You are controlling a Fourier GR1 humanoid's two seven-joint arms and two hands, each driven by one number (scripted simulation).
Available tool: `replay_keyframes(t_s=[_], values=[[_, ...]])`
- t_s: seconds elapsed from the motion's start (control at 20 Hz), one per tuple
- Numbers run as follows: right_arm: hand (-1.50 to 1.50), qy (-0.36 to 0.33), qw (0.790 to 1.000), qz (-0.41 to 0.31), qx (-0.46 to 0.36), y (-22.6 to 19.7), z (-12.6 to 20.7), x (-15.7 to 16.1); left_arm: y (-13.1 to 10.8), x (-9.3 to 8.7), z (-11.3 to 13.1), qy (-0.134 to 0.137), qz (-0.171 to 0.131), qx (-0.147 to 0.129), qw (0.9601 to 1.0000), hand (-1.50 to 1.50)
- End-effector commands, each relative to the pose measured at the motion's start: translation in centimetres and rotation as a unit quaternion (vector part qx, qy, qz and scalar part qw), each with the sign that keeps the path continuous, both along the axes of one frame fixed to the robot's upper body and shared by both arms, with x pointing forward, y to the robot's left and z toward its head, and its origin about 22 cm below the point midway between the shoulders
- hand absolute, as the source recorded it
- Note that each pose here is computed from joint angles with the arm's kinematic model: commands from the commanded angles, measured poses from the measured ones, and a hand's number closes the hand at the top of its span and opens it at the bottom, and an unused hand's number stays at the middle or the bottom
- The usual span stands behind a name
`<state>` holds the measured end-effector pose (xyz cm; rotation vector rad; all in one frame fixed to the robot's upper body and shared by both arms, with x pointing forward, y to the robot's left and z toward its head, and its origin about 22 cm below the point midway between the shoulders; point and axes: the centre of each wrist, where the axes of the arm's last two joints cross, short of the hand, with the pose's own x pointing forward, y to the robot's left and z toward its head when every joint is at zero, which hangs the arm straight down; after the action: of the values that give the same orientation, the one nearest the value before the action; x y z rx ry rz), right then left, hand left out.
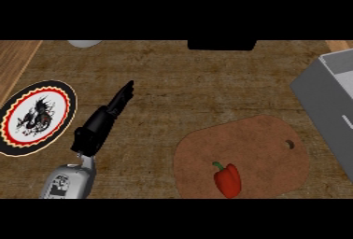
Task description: Pick the pear from the cutting board and place it in the cardboard box
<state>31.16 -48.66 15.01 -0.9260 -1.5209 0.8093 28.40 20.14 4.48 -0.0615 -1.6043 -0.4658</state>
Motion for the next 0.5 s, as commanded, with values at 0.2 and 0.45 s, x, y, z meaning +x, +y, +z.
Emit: replay_keyframes(t_s=[0.2, 0.45], values=[[-1.5, 0.04, 0.996, 0.018, 0.083, -1.6, -2.7, 1.9, 0.3, 0.1, -0.1, -0.006, 0.003, 0.003, 1.0, 0.0], [-1.5, -0.056, 0.969, 0.008, 0.239, -1.8, -4.7, 1.6, 0.1, 0.2, 0.2, -0.01, 0.004, 0.0, 0.9999, 0.0]])
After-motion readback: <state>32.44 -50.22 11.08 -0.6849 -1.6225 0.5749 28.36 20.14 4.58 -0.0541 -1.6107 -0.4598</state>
